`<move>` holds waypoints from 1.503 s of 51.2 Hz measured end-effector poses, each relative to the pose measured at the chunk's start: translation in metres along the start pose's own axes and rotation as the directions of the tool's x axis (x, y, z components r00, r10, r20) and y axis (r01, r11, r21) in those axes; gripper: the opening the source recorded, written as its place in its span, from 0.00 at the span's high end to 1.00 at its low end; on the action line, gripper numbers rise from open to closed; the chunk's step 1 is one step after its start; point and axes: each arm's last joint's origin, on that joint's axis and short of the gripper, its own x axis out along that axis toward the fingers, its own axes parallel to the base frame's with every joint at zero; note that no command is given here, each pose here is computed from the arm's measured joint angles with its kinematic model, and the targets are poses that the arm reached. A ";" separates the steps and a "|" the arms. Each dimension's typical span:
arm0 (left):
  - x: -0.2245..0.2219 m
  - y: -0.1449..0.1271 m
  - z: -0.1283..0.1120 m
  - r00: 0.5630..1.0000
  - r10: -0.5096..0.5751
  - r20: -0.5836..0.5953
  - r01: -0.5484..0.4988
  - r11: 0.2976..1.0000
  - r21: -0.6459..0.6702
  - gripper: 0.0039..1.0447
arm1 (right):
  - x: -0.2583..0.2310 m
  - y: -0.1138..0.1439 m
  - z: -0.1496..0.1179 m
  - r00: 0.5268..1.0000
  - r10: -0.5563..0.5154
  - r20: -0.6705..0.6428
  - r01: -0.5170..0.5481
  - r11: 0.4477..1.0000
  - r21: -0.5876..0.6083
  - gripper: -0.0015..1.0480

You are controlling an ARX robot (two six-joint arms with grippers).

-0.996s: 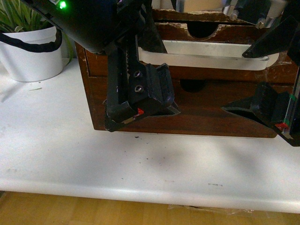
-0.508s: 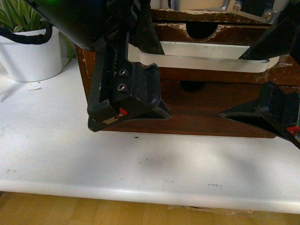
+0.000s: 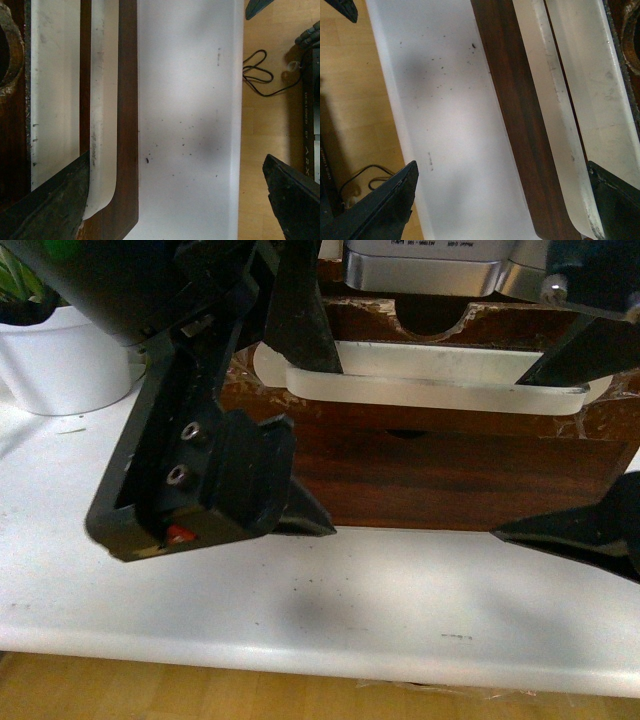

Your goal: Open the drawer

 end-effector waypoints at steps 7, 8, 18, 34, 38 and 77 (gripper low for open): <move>-0.005 -0.009 0.002 1.000 -0.020 -0.010 0.021 0.999 0.030 0.06 | -0.004 0.010 0.001 1.000 0.011 0.007 -0.011 1.000 -0.018 0.09; -0.006 -0.011 0.003 1.000 -0.022 -0.012 0.023 0.999 0.033 0.06 | -0.005 0.012 0.001 1.000 0.012 0.009 -0.012 1.000 -0.021 0.09; -0.008 -0.018 0.005 1.000 -0.015 -0.006 0.015 0.999 0.050 0.06 | -0.008 0.018 0.001 0.999 0.008 0.033 -0.007 1.000 -0.022 0.09; -0.015 -0.023 0.009 0.989 0.106 0.101 -0.110 0.993 0.033 0.06 | -0.017 0.019 -0.005 0.989 -0.048 0.136 0.044 0.998 0.033 0.09; -0.024 -0.024 0.013 0.976 0.156 0.150 -0.160 0.987 0.021 0.06 | -0.025 0.019 -0.004 0.981 -0.085 0.177 0.078 0.996 0.047 0.09; -0.090 -0.116 -0.053 0.533 0.840 0.104 -0.588 0.456 -0.669 0.06 | -0.103 0.074 -0.076 0.769 -0.576 0.276 0.438 0.790 0.429 0.09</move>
